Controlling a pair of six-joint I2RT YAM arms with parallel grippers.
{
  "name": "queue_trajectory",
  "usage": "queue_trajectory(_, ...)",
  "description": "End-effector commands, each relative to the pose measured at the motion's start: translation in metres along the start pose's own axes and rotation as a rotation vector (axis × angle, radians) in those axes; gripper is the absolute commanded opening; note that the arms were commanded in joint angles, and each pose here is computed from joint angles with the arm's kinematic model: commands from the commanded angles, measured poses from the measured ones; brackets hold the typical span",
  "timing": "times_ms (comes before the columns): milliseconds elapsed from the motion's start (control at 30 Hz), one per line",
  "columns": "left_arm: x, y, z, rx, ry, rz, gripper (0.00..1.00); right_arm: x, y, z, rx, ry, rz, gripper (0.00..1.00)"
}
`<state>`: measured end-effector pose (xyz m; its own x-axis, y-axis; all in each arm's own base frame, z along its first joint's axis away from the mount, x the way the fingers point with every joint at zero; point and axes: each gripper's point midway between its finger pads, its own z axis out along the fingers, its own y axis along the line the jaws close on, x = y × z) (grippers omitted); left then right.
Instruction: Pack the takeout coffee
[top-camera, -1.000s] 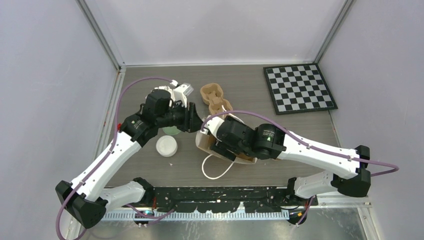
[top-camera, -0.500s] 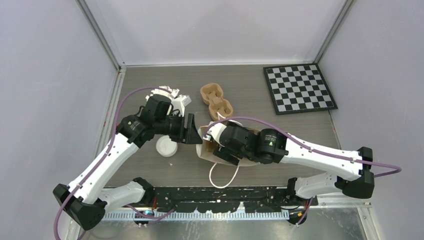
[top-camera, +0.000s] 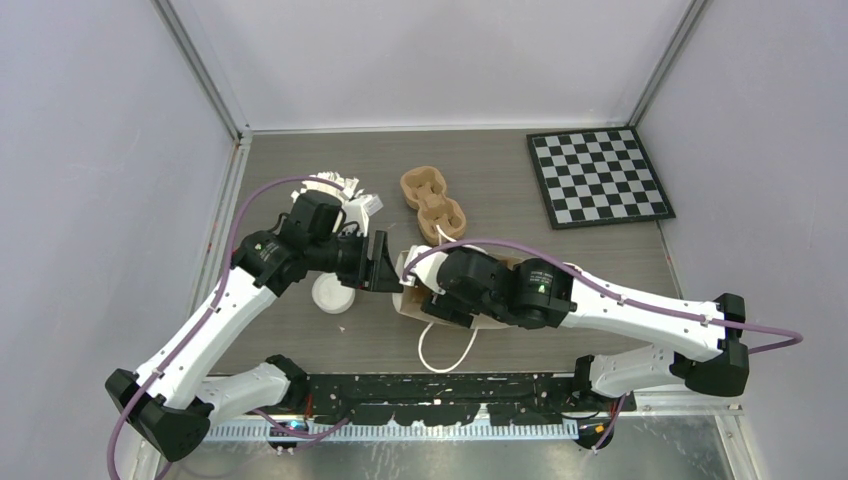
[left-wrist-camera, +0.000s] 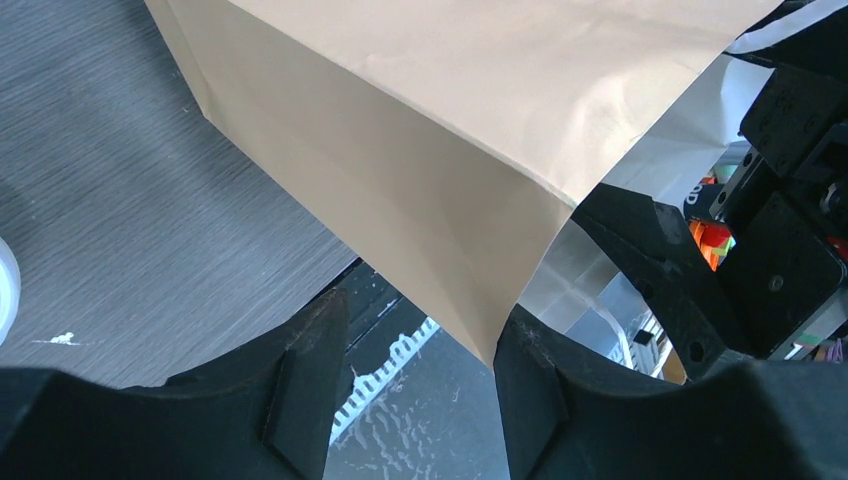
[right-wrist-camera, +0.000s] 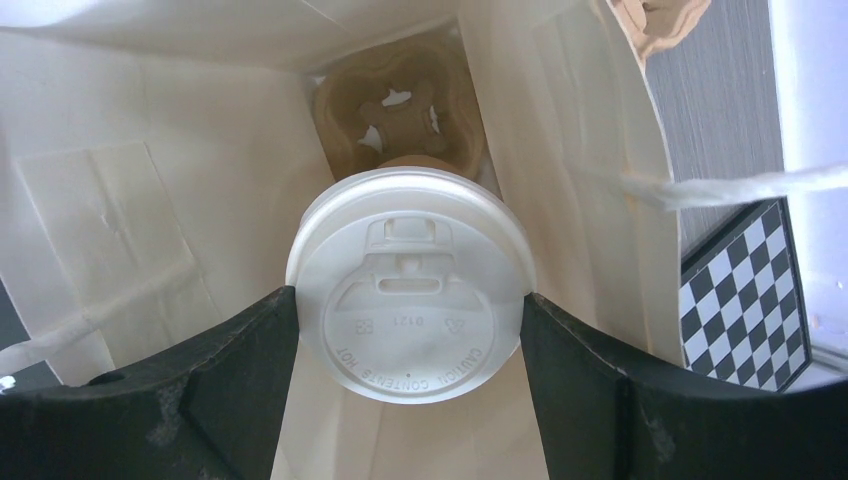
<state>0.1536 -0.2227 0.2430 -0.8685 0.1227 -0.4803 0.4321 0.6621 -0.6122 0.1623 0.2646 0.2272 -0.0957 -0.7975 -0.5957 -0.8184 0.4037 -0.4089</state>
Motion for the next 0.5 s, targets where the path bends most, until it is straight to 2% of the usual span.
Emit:
queue_trajectory(0, -0.005, -0.013, -0.006, 0.042, -0.011, 0.017, 0.55, -0.02, 0.0, -0.006, -0.026, -0.089, -0.059, 0.73)
queue_trajectory(233, 0.007, -0.013, -0.011, 0.036, 0.03, -0.025, 0.62, -0.012, 0.008, -0.007, -0.043, -0.119, -0.155, 0.72)
queue_trajectory(467, 0.02, -0.01, -0.014, 0.026, 0.06, -0.057, 0.62, -0.003, 0.016, 0.0, -0.032, -0.1, -0.192, 0.72)
